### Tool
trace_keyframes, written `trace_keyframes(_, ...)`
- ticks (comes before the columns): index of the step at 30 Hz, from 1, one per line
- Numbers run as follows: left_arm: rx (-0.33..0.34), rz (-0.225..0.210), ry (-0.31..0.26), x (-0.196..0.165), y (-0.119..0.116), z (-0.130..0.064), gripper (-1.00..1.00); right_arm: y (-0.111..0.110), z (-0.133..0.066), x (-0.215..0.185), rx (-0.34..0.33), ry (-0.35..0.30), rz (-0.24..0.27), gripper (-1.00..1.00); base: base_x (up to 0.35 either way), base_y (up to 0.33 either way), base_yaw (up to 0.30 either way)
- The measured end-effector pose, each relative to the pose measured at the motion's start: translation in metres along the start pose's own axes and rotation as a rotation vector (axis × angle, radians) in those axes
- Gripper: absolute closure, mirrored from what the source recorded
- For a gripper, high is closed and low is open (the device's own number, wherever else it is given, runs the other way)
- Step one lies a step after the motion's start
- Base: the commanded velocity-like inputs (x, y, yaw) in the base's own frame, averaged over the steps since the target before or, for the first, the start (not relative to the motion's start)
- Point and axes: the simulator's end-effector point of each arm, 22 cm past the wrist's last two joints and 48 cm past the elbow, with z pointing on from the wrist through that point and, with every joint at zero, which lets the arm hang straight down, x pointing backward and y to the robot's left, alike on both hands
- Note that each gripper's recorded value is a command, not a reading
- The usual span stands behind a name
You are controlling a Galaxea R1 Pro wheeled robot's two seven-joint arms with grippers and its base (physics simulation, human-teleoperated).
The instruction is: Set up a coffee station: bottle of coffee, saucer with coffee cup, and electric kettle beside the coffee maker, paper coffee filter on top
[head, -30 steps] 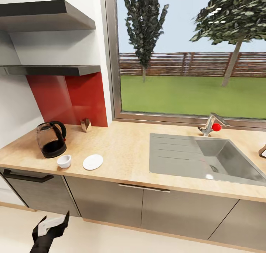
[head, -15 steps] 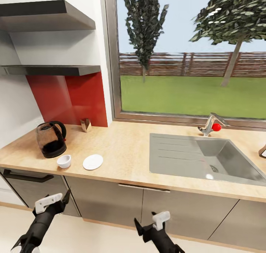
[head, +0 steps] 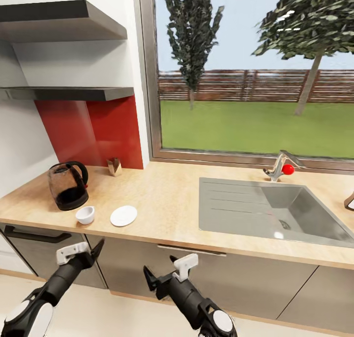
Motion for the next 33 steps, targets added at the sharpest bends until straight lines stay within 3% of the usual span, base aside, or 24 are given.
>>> trace_keyframes(4,0.054,-0.001,0.034,-0.008,-0.005,0.006,-1.0,0.022,0.016,-0.017,-0.031,0.005,0.027,-1.0,0.0,0.0,0.0)
trace_keyframes(6,0.096,-0.011,0.066,-0.011,-0.011,0.009,-1.0,0.032,0.031,-0.038,-0.052,0.003,0.017,-1.0,0.0,0.0,0.0)
trace_keyframes(11,0.154,-0.044,0.106,-0.031,-0.015,0.016,-1.0,0.025,0.053,-0.09,-0.05,-0.013,-0.063,-1.0,0.0,0.0,0.0)
trace_keyframes(14,0.174,-0.088,0.136,-0.044,-0.015,0.019,-1.0,0.018,0.065,-0.133,-0.02,-0.057,-0.066,-1.0,0.0,0.0,0.0)
trace_keyframes(17,0.196,-0.141,0.146,-0.06,-0.017,0.023,-1.0,0.005,0.072,-0.169,0.03,-0.095,0.015,-1.0,0.0,0.0,0.0)
trace_keyframes(18,0.203,-0.157,0.147,-0.066,-0.017,0.024,-1.0,-0.005,0.073,-0.18,0.062,-0.103,0.063,-1.0,0.0,0.0,0.0)
trace_keyframes(19,0.205,-0.163,0.148,-0.069,-0.018,0.025,-1.0,-0.01,0.074,-0.186,0.08,-0.107,0.09,-1.0,0.0,0.0,0.0)
trace_keyframes(21,0.215,-0.18,0.153,-0.077,-0.02,0.027,-1.0,-0.025,0.075,-0.199,0.129,-0.106,0.191,-1.0,0.0,0.0,0.0)
trace_keyframes(24,0.228,-0.195,0.167,-0.085,-0.026,0.031,-1.0,-0.029,0.076,-0.201,0.138,-0.087,0.293,-1.0,0.0,0.0,0.0)
trace_keyframes(28,0.239,-0.225,0.205,-0.089,-0.032,0.034,-1.0,-0.034,0.076,-0.202,0.144,-0.076,0.353,-1.0,0.0,0.0,0.0)
trace_keyframes(33,0.226,-0.25,0.217,-0.1,-0.03,0.038,-1.0,-0.078,0.068,-0.209,0.243,-0.102,0.434,-1.0,0.0,0.0,0.0)
